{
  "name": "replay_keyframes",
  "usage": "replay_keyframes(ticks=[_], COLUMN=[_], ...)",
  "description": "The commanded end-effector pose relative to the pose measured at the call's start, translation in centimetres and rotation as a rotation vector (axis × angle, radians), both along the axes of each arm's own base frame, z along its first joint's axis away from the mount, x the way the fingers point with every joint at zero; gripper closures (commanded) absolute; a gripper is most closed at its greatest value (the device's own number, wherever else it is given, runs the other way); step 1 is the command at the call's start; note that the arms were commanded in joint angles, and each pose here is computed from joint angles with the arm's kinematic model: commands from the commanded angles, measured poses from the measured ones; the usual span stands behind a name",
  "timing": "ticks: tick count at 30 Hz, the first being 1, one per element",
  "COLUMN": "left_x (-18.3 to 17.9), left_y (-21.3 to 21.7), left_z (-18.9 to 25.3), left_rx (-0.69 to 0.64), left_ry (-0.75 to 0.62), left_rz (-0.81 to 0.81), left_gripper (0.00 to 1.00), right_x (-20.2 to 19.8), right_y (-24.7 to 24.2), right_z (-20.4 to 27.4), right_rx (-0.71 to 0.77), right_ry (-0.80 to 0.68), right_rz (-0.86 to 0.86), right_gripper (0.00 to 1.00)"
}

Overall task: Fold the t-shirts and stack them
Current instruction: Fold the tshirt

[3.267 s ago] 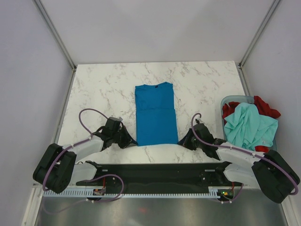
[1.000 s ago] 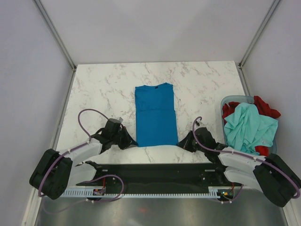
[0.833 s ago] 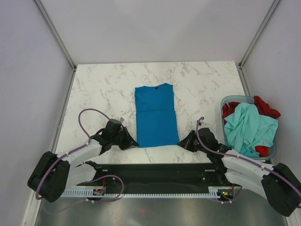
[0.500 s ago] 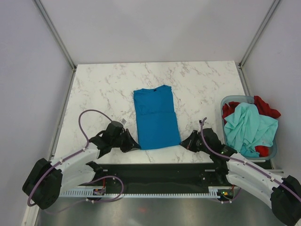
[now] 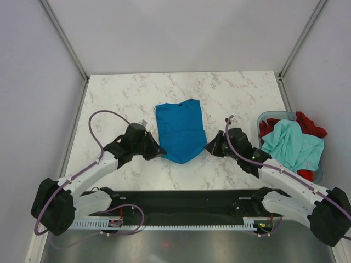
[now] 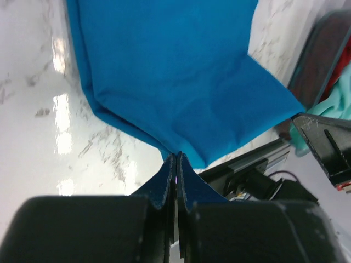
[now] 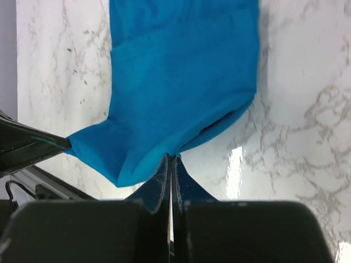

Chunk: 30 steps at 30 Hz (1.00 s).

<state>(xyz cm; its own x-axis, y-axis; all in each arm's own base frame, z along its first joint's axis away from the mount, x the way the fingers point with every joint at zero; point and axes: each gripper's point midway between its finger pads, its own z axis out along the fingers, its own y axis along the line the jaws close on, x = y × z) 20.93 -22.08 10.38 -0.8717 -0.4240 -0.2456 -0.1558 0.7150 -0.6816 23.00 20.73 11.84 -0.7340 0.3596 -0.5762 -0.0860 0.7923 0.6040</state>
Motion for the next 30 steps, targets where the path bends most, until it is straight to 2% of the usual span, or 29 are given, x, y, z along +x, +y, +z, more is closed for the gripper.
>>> replay_keyframes(ticks=[1, 5, 9, 13, 14, 15, 17, 19, 20, 22, 23, 24, 29, 30], left_x=[3.4, 6.6, 10.6, 15.4, 16.1, 17.5, 19.0, 20.8, 21.5, 23.0, 23.6, 24.6, 27.8, 28.8], left_y=[0.7, 1.9, 3.0, 3.0, 3.0, 3.0, 3.1, 3.3, 3.3, 3.7, 3.7, 4.0, 4.8, 5.0], left_z=[2.6, 3.6, 4.4, 7.1, 7.4, 8.6, 7.6, 8.1, 6.9, 7.2, 6.0, 6.4, 5.2, 4.7], left_rx=[0.033, 0.032, 0.044, 0.05, 0.049, 0.048, 0.058, 0.057, 0.063, 0.051, 0.054, 0.052, 0.078, 0.081], left_ry=[-0.083, -0.088, -0.105, -0.184, -0.191, -0.223, -0.199, -0.213, -0.188, -0.191, -0.166, -0.178, -0.189, -0.186], left_rz=[0.039, 0.069, 0.087, 0.087, 0.084, 0.086, 0.094, 0.109, 0.11, 0.121, 0.122, 0.128, 0.135, 0.14], left_gripper=[0.98, 0.98, 0.98, 0.98, 0.98, 0.98, 0.98, 0.98, 0.98, 0.98, 0.98, 0.98, 0.98, 0.98], right_x=[3.5, 7.5, 11.9, 15.5, 16.5, 17.6, 19.2, 21.0, 21.8, 23.6, 24.5, 25.5, 29.0, 29.8], right_y=[0.6, 0.4, 0.1, 0.1, 0.1, 0.3, 0.2, 0.5, 0.8, 0.9, 1.1, 1.4, 2.0, 2.3], right_z=[4.1, 4.8, 7.0, 8.1, 7.1, 8.4, 7.3, 8.3, 7.0, 7.8, 6.2, 7.1, 4.8, 5.6], right_rx=[-0.044, -0.111, -0.107, -0.114, -0.121, -0.11, -0.119, -0.092, -0.095, -0.077, -0.083, -0.066, -0.051, -0.042], right_ry=[-0.122, -0.156, -0.191, -0.209, -0.186, -0.209, -0.187, -0.207, -0.179, -0.195, -0.164, -0.184, -0.157, -0.175], right_rz=[-0.019, -0.04, -0.05, -0.049, -0.05, -0.053, -0.062, -0.058, -0.053, -0.051, -0.05, -0.044, -0.025, -0.02], right_gripper=[1.0, 1.0, 1.0, 1.0, 1.0, 1.0, 1.0, 1.0, 1.0, 1.0, 1.0, 1.0, 1.0, 1.0])
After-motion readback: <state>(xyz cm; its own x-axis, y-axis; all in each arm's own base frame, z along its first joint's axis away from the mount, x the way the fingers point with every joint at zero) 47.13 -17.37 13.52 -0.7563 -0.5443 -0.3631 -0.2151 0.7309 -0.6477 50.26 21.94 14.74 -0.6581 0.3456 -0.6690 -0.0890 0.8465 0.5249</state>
